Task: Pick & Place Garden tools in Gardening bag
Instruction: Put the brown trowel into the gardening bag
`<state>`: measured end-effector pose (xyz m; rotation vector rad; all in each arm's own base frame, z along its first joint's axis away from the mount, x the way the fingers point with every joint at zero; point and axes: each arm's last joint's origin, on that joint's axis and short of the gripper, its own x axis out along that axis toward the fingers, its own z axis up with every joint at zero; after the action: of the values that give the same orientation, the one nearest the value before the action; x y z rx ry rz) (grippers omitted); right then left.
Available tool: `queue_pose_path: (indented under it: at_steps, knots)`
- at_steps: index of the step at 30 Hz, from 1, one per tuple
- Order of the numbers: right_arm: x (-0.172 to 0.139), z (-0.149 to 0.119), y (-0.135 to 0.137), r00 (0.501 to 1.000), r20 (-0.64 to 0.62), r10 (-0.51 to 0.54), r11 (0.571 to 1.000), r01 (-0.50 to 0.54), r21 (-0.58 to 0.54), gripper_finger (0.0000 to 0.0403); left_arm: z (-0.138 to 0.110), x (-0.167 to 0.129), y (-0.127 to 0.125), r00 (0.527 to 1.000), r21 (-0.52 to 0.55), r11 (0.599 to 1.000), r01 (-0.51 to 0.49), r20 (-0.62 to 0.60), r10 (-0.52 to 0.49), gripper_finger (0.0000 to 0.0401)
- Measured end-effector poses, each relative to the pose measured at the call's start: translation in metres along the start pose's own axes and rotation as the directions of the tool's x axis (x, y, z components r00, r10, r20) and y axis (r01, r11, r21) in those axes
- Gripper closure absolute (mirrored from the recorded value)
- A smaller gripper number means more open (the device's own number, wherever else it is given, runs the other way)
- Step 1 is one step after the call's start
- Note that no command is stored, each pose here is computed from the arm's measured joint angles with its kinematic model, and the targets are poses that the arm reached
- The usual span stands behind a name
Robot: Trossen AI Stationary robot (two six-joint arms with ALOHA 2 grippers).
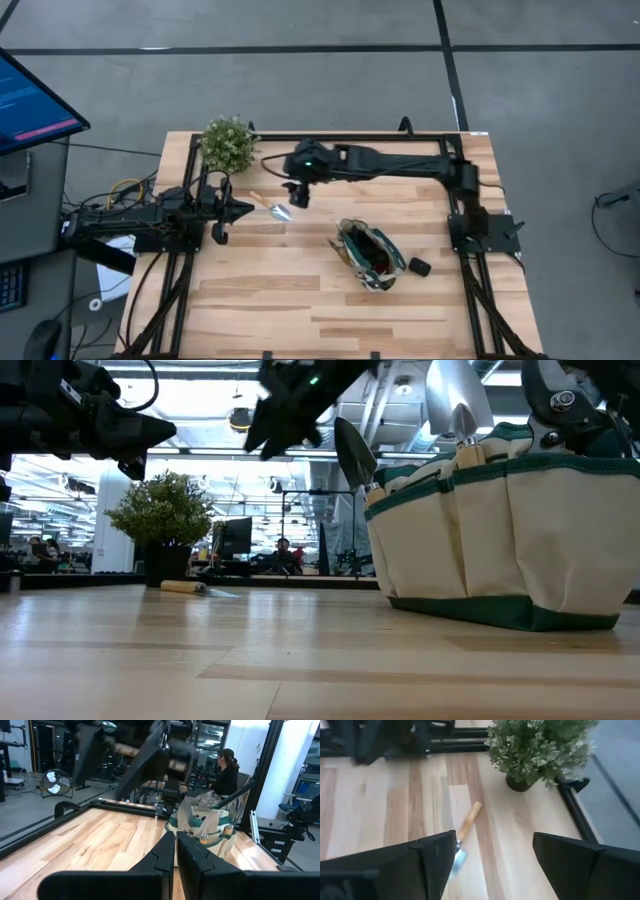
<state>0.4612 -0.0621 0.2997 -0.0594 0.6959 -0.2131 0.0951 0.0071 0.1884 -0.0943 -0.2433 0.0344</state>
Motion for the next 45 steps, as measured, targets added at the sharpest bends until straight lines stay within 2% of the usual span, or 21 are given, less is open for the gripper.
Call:
queue_pose_path:
  at_steps: [8,15,20,29,35,45]
  knots:
    - [0.061,-0.009,-0.001,0.995,-0.051,0.090,0.987,-0.082,0.138,0.0148,-0.001,0.001,0.000,1.000,0.000,1.000,-0.001,-0.012,0.001,0.0384]
    - [0.098,-0.031,-0.003,0.986,-0.104,0.130,0.979,-0.111,0.172,0.0148,-0.003,0.003,0.000,0.999,-0.001,1.000,-0.004,-0.036,0.004,0.0384]
    - [0.118,-0.040,-0.001,0.986,-0.073,0.151,0.976,-0.137,0.169,0.0148,-0.007,0.005,0.001,0.998,-0.002,1.000,-0.008,-0.069,0.008,0.0384]
    - [0.116,-0.038,-0.015,0.990,-0.055,0.128,0.977,-0.117,0.179,0.0148,-0.015,0.009,0.002,0.989,-0.004,1.000,-0.017,-0.147,0.016,0.0384]
    - [0.103,-0.026,-0.024,0.991,-0.004,0.134,0.974,-0.131,0.183,0.0148,-0.020,0.012,0.003,0.980,-0.005,1.000,-0.023,-0.199,0.021,0.0384]
    - [0.132,-0.048,-0.018,0.987,-0.055,0.153,0.963,-0.136,0.232,0.0148,-0.028,0.015,0.004,0.963,-0.006,0.999,-0.031,-0.269,0.028,0.0384]
